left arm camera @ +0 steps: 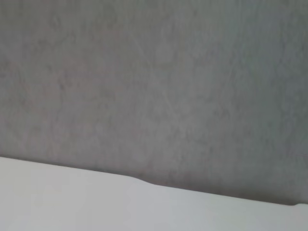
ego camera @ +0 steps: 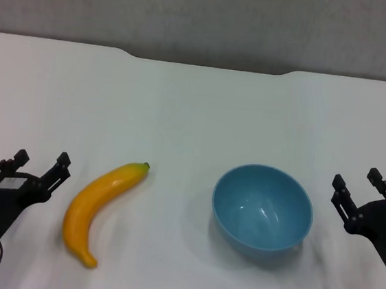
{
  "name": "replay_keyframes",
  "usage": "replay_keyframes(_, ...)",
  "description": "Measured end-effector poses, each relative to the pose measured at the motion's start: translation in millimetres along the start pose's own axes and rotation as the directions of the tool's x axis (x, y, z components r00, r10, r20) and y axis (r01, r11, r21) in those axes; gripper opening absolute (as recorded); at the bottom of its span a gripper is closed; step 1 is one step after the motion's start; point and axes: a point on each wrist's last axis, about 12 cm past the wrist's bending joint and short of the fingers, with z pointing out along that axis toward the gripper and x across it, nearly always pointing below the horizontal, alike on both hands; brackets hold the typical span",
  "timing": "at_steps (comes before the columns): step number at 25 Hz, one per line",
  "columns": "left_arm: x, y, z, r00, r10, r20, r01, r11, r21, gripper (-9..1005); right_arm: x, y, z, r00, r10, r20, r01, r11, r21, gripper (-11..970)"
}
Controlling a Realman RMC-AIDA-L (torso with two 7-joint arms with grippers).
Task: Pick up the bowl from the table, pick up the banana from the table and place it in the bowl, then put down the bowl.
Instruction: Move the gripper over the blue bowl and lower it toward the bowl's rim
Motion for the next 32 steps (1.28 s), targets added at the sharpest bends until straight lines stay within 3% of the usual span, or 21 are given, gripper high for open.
replay_keyframes(12, 2.5, -2.3, 1.2, 1.0, -0.003, -0.02, 0.003, 1.0, 0.004, 888, 2.6, 0.8, -1.0, 1.0, 0.001, -0.019, -0.001, 1.0, -0.002, 647)
replay_keyframes(18, 1.2, -3.2, 1.9, 0.998, -0.051, -0.035, 0.052, 0.998, 0.029, 887, -1.1, 8.3, 4.8, 0.999, 0.029, -0.022, -0.029, 0.999, -0.019, 647)
replay_keyframes(23, -14.5, -7.4, 8.7, 0.994, -0.096, -0.046, 0.099, 0.993, 0.061, 887, -11.3, 9.3, 9.7, 0.997, 0.077, -0.023, -0.077, 0.997, -0.015, 646)
replay_keyframes(25, -28.2, -13.5, 18.0, 0.991, -0.094, -0.099, 0.101, 0.993, 0.063, 886, -20.2, 5.5, 15.8, 0.994, 0.084, -0.064, -0.085, 0.996, -0.013, 646)
replay_keyframes(29, -48.7, -23.3, 29.2, 0.978, -0.031, -0.204, 0.037, 0.999, 0.025, 886, -38.0, 2.4, 29.6, 0.982, 0.069, -0.176, -0.07, 0.998, -0.002, 648)
replay_keyframes(32, -69.2, -33.3, 36.5, 0.952, 0.032, -0.304, -0.049, 0.998, -0.047, 885, -58.9, 0.0, 44.6, 0.941, 0.058, -0.332, -0.064, 0.998, -0.007, 647)
